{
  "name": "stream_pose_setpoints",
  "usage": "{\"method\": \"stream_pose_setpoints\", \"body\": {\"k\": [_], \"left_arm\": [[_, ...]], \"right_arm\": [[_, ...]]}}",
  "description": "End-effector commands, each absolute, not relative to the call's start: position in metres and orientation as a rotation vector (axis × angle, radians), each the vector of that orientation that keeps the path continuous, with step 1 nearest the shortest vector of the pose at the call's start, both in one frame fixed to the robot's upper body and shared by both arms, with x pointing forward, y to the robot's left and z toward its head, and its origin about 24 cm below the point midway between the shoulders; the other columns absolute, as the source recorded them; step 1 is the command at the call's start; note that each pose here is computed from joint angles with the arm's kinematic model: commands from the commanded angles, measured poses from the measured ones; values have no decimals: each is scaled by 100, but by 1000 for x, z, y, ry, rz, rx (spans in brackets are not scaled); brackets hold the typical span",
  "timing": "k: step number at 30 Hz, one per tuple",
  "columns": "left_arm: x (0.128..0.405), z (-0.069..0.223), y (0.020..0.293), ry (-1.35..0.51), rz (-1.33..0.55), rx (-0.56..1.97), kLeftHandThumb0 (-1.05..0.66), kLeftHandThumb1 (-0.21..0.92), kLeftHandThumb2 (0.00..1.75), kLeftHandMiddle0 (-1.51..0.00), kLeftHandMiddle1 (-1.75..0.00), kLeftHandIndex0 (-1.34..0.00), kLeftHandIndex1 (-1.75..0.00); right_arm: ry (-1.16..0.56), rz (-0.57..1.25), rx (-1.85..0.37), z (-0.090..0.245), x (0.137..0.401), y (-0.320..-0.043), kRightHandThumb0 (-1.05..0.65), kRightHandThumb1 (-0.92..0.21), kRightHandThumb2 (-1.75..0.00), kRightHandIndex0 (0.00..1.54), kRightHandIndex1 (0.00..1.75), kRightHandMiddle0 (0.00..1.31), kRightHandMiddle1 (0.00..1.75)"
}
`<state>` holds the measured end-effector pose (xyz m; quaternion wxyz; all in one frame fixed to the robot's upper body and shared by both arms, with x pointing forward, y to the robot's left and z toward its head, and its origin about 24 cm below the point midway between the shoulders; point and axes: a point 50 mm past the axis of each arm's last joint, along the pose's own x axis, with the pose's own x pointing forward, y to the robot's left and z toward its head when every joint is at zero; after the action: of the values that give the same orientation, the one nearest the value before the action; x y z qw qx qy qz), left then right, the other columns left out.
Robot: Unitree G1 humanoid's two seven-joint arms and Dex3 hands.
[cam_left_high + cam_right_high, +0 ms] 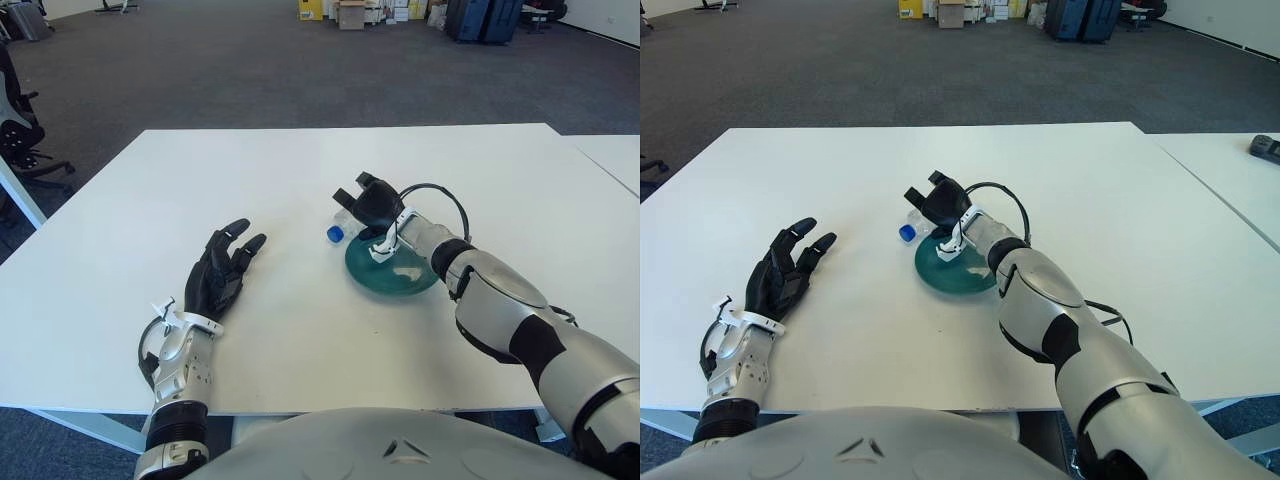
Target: Put the bottle into the plate.
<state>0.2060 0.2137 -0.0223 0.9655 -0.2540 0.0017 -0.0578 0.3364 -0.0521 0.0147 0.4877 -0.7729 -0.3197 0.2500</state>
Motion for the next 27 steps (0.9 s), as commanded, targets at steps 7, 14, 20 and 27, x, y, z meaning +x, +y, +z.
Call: {"method": "stream_pose_setpoints", "body": {"k": [7,14,20,27], "left_arm": [[211,-21,217,2,-131,-551,-89,92,93,-64,-92,-24,-107],[212,-23,220,19,-142,-573,-89,92,94,-64,-92,-24,-106],[212,-24,222,29,-147,-572,-89,92,93,-62,-91,-23,-106],[212,-23,222,31,-152,-569,-88,92,93,-61,-90,-23,-105]], "right_arm": [[-747,643,-1953,18,342,-55,-1,-24,-132,67,175,63,143],[-673,658,-1961,15,343,-59,-1,-13,-145,75,175,68,148],[-617,649,-1927,16,344,-60,0,-9,-152,77,175,65,157],[-618,635,-1880,19,346,-60,0,-10,-155,77,175,59,168]]}}
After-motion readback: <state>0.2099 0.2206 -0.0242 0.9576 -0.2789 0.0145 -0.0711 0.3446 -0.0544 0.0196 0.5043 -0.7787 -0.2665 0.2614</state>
